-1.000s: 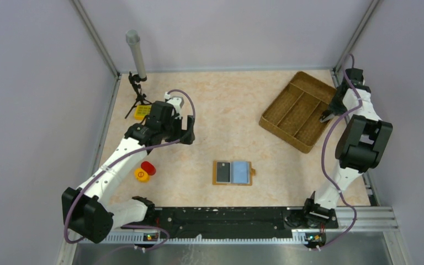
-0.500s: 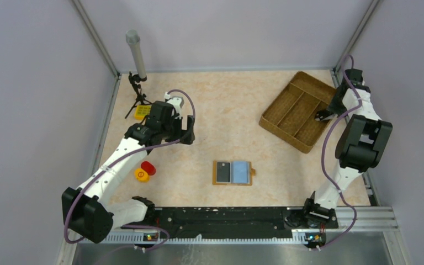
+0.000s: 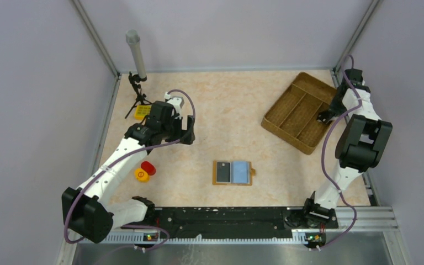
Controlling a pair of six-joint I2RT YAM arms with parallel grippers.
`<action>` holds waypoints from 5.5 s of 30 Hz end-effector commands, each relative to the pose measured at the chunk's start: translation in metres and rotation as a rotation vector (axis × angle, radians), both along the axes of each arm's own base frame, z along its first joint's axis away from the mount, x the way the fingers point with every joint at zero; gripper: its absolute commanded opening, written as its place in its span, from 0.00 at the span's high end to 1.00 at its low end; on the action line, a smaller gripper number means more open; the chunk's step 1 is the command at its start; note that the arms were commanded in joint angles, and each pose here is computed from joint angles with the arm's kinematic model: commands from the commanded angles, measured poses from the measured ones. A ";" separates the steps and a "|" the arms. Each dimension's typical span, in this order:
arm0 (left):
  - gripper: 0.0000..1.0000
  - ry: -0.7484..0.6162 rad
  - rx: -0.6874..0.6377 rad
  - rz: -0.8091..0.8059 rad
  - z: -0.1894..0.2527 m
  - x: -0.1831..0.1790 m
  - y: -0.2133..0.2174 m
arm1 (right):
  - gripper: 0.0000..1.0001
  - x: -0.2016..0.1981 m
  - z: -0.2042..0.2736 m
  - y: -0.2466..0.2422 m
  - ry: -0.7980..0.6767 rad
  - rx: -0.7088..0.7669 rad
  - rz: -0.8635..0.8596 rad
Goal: Put the credit cards into the card holder
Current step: Pick up the credit card from the storage box, then insert the credit card into the card holder.
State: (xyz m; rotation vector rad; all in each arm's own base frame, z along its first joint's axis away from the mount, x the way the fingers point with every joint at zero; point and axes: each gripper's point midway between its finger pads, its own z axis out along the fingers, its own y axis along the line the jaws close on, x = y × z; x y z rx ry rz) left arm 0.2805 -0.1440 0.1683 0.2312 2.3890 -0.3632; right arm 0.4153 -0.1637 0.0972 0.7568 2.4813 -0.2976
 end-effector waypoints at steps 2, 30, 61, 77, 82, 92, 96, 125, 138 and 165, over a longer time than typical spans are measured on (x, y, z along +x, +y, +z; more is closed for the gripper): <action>0.01 -0.013 -0.005 -0.011 0.000 0.004 -0.002 | 0.88 0.012 0.028 -0.010 -0.073 -0.042 0.005; 0.01 -0.027 -0.011 -0.017 0.005 0.003 -0.002 | 1.00 0.017 0.080 0.010 -0.275 -0.007 0.056; 0.01 -0.091 -0.116 -0.127 0.027 -0.007 -0.021 | 1.00 -0.020 0.061 0.059 -0.288 0.113 0.095; 0.01 -0.234 -0.601 -0.340 0.120 -0.033 -0.086 | 1.00 -0.051 0.190 0.218 -0.646 0.379 0.660; 0.01 -0.258 -0.777 -0.448 0.148 -0.046 -0.106 | 1.00 -0.093 0.213 0.308 -0.684 0.595 0.972; 0.01 -0.153 -0.918 -0.490 0.132 -0.055 -0.132 | 1.00 -0.168 0.228 0.426 -0.669 0.970 1.292; 0.02 -0.151 -0.945 -0.496 0.134 -0.059 -0.133 | 1.00 -0.188 0.231 0.454 -0.649 1.053 1.373; 1.00 0.130 -0.782 -0.190 0.022 -0.061 -0.121 | 0.33 -0.165 0.080 0.389 -0.254 0.597 0.880; 1.00 0.362 -0.705 -0.147 -0.070 -0.082 -0.152 | 0.37 -0.206 -0.028 0.365 -0.011 0.443 0.653; 1.00 0.469 -0.764 -0.119 -0.101 -0.100 -0.159 | 0.73 -0.227 -0.085 0.351 0.159 0.307 0.580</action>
